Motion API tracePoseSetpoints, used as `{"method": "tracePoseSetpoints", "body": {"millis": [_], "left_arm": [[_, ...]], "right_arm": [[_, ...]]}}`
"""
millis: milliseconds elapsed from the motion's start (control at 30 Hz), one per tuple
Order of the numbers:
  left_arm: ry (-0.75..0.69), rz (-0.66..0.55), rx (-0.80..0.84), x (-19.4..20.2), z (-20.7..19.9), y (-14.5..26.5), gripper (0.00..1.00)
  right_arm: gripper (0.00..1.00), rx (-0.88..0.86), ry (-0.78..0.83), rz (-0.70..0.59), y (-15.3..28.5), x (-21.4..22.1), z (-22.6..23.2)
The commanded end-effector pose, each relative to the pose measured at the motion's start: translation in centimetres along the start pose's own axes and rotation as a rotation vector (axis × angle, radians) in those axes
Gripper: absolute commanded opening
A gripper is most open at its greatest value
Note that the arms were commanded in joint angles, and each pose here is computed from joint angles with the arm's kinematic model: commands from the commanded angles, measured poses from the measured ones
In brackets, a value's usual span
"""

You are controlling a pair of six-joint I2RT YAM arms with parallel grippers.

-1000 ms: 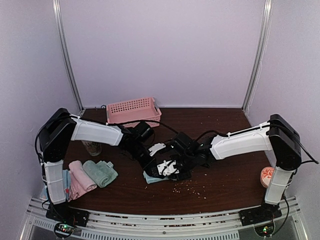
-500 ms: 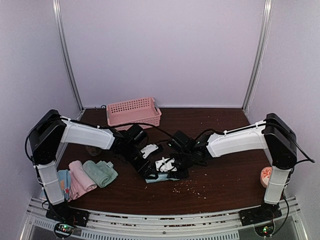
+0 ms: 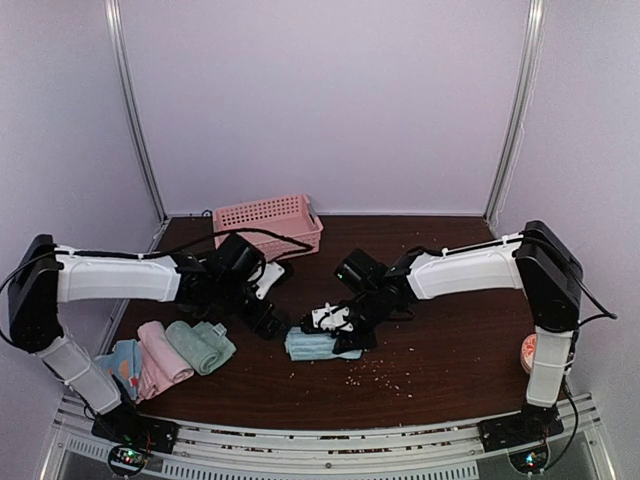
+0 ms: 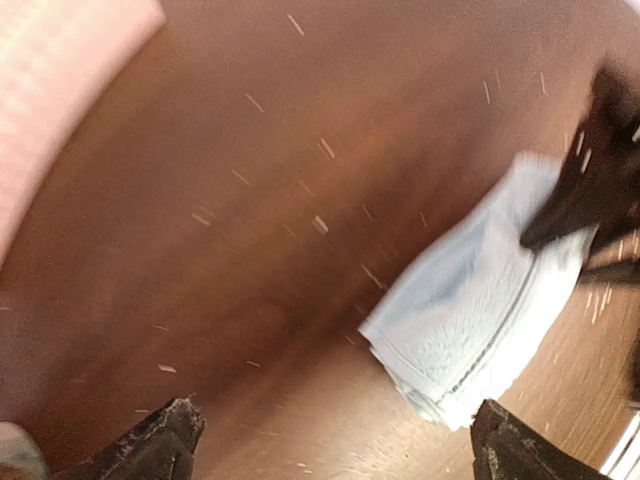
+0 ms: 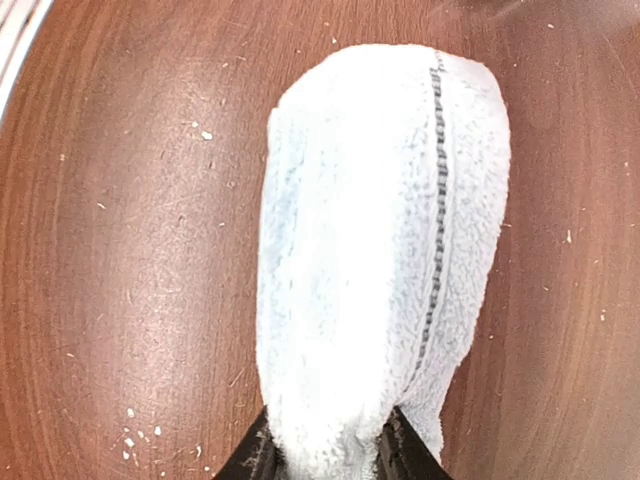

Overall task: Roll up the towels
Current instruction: Roll the towel at the center of the board, then pick up the towel from the center of the board.

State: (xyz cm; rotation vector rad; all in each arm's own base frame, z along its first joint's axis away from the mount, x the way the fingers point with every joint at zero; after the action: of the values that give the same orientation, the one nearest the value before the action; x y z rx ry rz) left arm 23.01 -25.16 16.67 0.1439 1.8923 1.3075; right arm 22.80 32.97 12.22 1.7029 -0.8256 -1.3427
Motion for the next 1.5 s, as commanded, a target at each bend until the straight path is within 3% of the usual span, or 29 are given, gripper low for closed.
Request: {"method": "tracePoseSetpoints", "body": {"millis": [0,100,167,300,433,567,733,1033,1200,1467], "left_arm": [[0.177,-0.296,-0.186,-2.7,1.6,4.5,0.98],[0.296,-0.497,-0.112,-4.4,3.1,7.1,0.98],[0.287,-0.621,-0.104,-6.3,4.2,9.7,0.94],[-0.056,-0.701,0.032,-8.8,2.1,12.5,0.67],[-0.332,-0.574,0.142,-7.4,-3.0,9.7,0.63],[-0.65,-0.448,0.138,-4.0,-8.4,6.8,0.63],[-0.755,-0.406,0.177,-2.7,-10.2,5.1,0.62],[-0.964,-0.127,0.052,-0.7,-12.7,-2.9,0.61],[-1.008,-0.089,-0.052,0.0,-12.5,-5.3,0.61],[-1.039,-0.052,-0.058,1.3,-12.9,-7.4,0.61]], "right_arm": [[0.28,-0.382,-0.19,0.268,-3.6,6.6,4.1],[0.29,-0.421,-0.228,0.244,-3.5,6.5,3.1],[0.29,-0.463,-0.262,0.244,-3.7,6.6,2.6],[0.29,-0.55,-0.336,0.245,-4.2,6.8,1.6],[0.29,-0.6,-0.39,0.236,-4.8,7.0,0.3],[0.29,-0.621,-0.447,0.198,-5.1,7.3,-1.2],[0.29,-0.7,-0.513,0.174,-5.4,8.2,-2.4],[0.29,-0.756,-0.568,0.156,-6.2,9.0,-2.9],[0.29,-0.784,-0.592,0.141,-6.4,9.1,-2.8],[0.29,-0.814,-0.621,0.124,-6.7,9.2,-3.0]]}}
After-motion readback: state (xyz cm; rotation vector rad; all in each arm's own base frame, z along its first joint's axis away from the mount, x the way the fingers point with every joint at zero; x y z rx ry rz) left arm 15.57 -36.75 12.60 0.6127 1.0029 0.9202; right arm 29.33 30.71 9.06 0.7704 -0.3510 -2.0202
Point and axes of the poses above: each gripper's point midway between its finger pads, its own y axis back along the fingers, its own z axis along the line the jaws close on, x = y × z, the point moved 10 cm from there along y, back along the fingers, and after that the axes turned 5 degrees about y, right-handed, at the moved point
